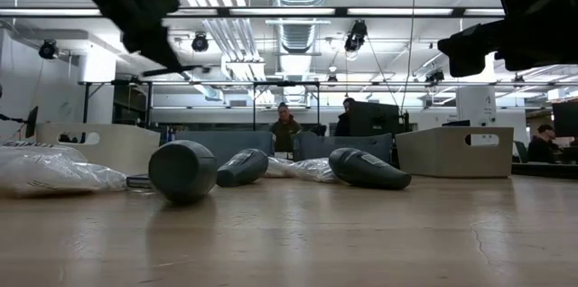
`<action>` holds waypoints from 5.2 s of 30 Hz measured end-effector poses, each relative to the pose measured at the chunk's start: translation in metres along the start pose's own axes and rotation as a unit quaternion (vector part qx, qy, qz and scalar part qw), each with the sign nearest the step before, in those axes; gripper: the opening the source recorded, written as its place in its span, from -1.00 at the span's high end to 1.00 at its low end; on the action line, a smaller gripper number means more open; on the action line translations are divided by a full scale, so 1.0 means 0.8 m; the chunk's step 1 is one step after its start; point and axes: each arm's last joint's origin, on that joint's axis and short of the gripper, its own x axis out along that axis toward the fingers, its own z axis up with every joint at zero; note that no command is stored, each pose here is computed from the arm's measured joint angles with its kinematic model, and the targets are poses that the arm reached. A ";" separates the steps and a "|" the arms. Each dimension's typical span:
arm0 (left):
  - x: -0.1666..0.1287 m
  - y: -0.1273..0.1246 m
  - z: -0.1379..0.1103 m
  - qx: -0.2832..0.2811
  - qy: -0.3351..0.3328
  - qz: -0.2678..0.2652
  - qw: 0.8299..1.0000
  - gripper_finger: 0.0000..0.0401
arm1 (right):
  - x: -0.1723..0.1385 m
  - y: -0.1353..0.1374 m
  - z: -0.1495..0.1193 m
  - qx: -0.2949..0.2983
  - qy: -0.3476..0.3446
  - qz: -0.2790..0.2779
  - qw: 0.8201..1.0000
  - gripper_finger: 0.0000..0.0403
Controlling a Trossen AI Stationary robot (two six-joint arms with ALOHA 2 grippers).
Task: Pick & Place Travel size toiletries
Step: Put the blue razor into the left black bin
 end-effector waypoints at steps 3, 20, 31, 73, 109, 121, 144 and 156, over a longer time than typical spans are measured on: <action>0.025 0.003 0.016 -0.044 -0.036 0.012 0.998 0.82 | 0.000 0.000 0.000 0.001 0.000 0.000 1.000 -0.22; 0.142 -0.009 0.058 -0.229 -0.068 0.075 0.968 0.81 | 0.000 0.000 -0.001 0.000 0.003 0.001 1.000 -0.13; 0.200 -0.001 0.065 -0.236 -0.055 0.250 0.938 0.81 | 0.000 0.000 -0.001 0.001 0.003 0.001 1.000 -0.31; 0.241 0.009 -0.030 -0.325 -0.025 0.321 0.889 0.78 | 0.000 0.000 -0.001 0.000 0.003 0.001 1.000 -0.68; 0.192 -0.007 0.027 -0.247 -0.089 0.263 0.928 0.24 | 0.000 0.000 -0.001 0.000 0.003 0.001 1.000 -0.18; 0.147 -0.075 0.044 -0.151 -0.119 0.177 0.965 0.25 | 0.000 0.000 -0.001 0.000 0.003 0.000 1.000 -0.11; 0.082 -0.210 0.004 -0.075 -0.084 -0.040 0.993 0.25 | 0.000 0.000 -0.001 0.000 0.003 0.000 1.000 -0.47; 0.075 -0.225 -0.023 -0.138 0.116 -0.245 0.953 0.25 | 0.000 0.000 -0.001 0.000 0.003 0.001 1.000 -0.66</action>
